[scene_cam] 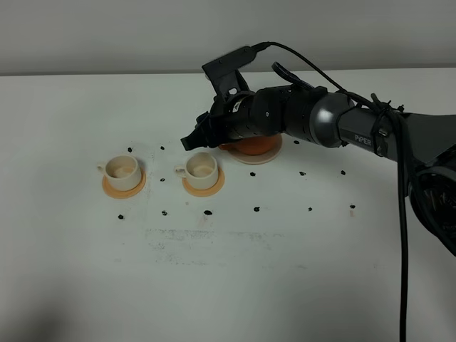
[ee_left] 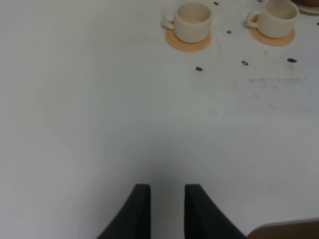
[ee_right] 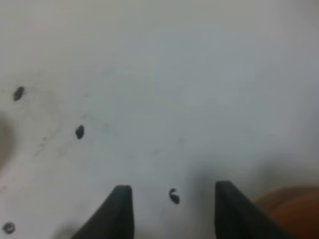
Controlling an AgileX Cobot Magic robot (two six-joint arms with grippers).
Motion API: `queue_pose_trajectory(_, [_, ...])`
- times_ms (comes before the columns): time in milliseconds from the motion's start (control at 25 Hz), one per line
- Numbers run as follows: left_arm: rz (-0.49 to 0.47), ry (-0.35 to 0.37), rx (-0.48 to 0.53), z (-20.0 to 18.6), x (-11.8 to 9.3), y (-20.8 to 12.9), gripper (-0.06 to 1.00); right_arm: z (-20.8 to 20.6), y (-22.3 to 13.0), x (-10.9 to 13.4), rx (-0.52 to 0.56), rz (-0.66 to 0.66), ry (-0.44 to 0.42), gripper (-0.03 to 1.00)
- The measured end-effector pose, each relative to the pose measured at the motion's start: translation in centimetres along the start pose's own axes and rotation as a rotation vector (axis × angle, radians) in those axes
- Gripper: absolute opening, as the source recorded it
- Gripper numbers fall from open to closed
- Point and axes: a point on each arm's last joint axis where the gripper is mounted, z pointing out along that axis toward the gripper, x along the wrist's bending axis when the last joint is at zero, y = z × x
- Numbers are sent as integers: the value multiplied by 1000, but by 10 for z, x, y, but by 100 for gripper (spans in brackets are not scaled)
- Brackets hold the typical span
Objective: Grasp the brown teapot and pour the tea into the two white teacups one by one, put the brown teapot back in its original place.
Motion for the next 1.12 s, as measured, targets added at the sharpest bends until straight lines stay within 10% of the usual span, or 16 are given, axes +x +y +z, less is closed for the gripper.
queue_pose_trajectory(1120, [0,0,0,0,0,0,16,-7,-3,-2,116,-59,16,37])
